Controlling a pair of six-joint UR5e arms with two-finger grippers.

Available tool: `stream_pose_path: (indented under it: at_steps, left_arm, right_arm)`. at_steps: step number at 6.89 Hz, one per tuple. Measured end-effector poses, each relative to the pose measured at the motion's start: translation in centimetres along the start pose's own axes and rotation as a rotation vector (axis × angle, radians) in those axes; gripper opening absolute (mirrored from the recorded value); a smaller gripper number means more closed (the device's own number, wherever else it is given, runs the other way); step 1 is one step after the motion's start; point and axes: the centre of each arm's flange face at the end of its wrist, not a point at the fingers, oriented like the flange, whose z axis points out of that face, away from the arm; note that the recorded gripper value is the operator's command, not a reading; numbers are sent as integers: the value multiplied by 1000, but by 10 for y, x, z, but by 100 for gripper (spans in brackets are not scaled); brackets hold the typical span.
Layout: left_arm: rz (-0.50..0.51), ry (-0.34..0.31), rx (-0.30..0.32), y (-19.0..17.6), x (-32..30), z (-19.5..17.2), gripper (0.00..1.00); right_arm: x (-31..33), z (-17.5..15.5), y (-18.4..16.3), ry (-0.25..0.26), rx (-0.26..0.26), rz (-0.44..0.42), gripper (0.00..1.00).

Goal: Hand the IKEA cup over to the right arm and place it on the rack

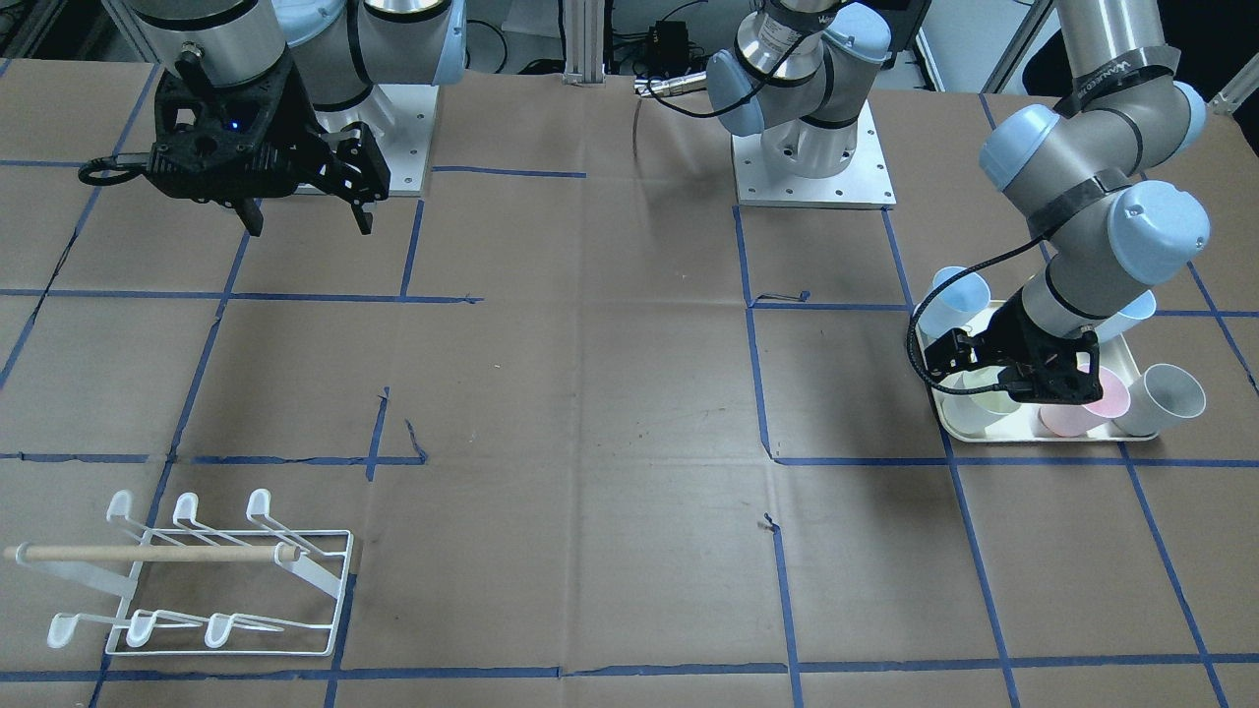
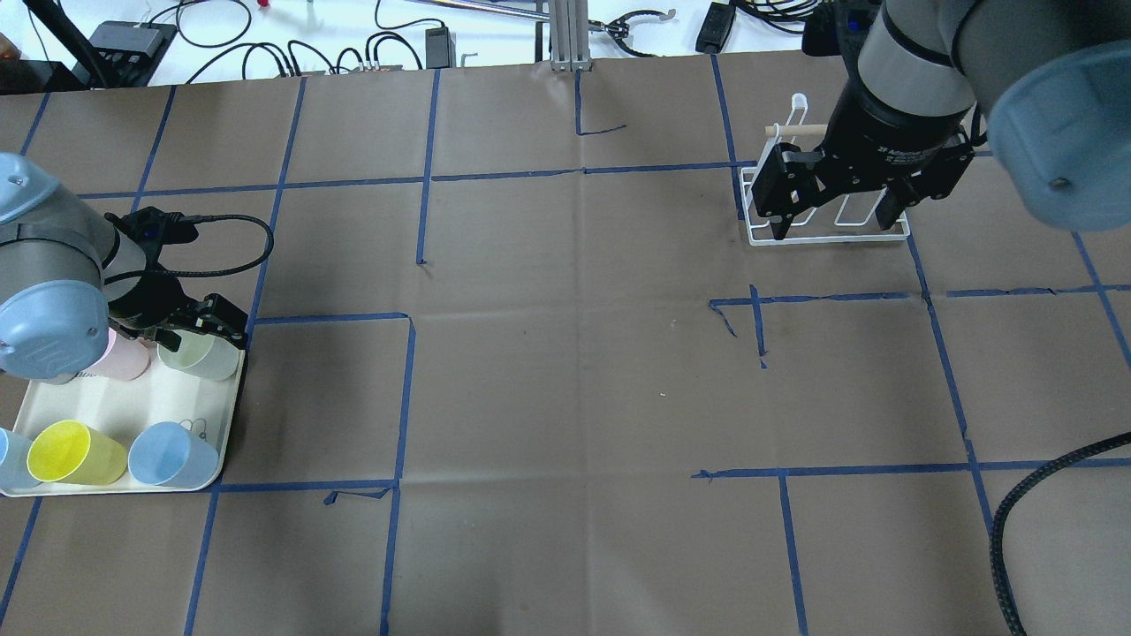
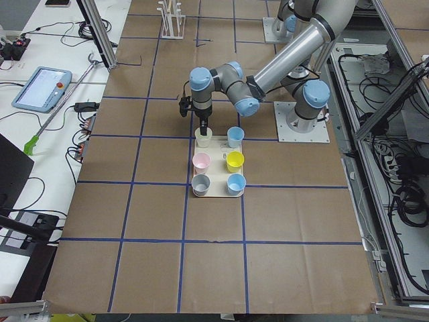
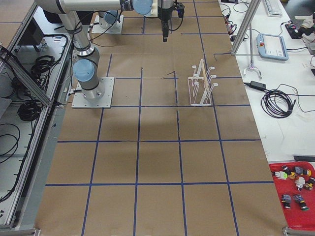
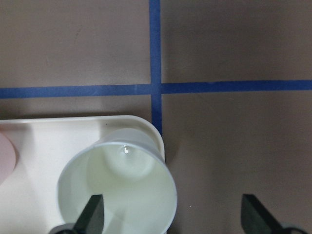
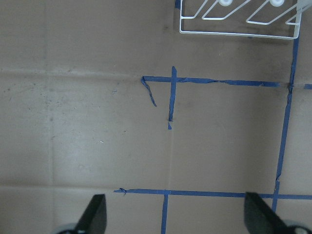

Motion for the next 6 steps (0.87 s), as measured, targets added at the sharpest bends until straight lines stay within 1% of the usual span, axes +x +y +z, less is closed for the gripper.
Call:
stream_pose_path:
  at_steps: [1, 3, 4, 6]
  left_arm:
    - [1, 1, -2, 1, 0, 1, 72]
    - [3, -2, -5, 2, -1, 3, 14]
    - [6, -5, -6, 2, -2, 2, 0]
    - [3, -10, -5, 1, -4, 1, 0]
  right_arm:
    - [0, 0, 0, 0, 0, 0, 100]
    - [0, 0, 0, 0, -1, 0, 100]
    - [0, 0, 0, 1, 0, 0, 100]
    - [0, 0, 0, 1, 1, 0, 100]
